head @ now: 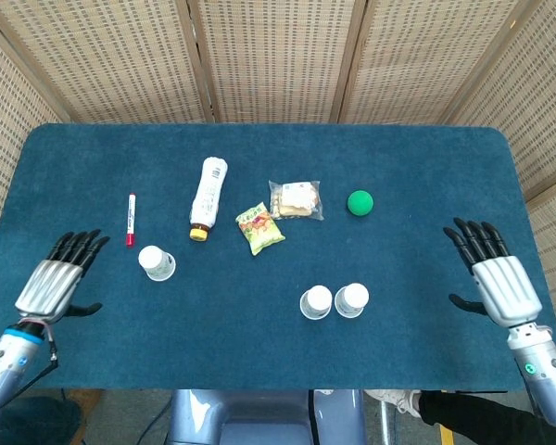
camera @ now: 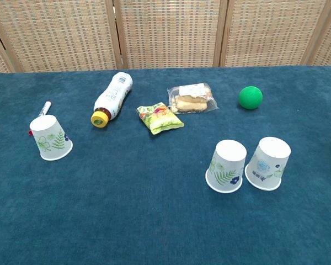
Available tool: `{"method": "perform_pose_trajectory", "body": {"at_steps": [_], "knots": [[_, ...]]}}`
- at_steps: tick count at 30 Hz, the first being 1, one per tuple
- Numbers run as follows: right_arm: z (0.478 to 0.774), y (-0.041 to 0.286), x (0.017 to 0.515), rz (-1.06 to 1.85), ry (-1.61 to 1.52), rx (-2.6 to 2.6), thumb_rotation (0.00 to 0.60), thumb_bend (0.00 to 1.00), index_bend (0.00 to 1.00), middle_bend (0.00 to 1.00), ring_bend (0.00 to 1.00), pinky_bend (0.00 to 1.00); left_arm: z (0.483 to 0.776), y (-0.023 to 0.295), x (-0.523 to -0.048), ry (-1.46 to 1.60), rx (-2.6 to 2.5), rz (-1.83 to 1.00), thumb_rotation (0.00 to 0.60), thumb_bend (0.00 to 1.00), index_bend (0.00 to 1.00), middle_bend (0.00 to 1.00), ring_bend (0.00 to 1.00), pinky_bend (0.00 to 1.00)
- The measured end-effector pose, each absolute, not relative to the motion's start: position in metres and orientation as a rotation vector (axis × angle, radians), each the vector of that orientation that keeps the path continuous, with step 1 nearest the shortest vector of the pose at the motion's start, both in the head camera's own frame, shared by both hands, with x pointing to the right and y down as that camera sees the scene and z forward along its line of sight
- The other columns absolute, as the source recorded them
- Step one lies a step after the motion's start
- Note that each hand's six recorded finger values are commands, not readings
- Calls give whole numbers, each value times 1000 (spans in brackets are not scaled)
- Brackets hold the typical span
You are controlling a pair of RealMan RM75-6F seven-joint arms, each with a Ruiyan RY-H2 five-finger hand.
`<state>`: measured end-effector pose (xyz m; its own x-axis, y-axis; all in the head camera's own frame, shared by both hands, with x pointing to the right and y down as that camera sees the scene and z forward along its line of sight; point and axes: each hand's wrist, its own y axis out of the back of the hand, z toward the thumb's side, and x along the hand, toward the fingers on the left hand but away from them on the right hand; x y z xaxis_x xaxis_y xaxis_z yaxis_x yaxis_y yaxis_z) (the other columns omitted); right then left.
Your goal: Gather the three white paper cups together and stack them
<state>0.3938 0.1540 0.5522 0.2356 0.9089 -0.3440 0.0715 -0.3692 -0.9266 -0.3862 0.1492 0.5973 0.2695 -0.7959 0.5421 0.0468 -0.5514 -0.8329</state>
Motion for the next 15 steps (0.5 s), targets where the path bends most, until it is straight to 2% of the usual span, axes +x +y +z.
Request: {"method": "perform_pose_trajectory", "body": {"at_steps": [6, 11, 15], "knots": [[561, 193, 411, 1243, -1024, -1659, 600, 0, 0, 0, 0, 0, 627, 116, -324, 516, -1813, -1256, 600, 0, 0, 0, 0, 0], [563, 202, 412, 1249, -1023, -1649, 600, 0, 0, 0, 0, 0, 650, 106, -298, 398, -1831, -1255, 600, 0, 0, 0, 0, 0], [564, 203, 413, 1265, -1021, -1642, 600, 0, 0, 0, 0, 0, 667, 96, -296, 329, -1789, -1299, 600, 0, 10, 0, 0, 4]]}}
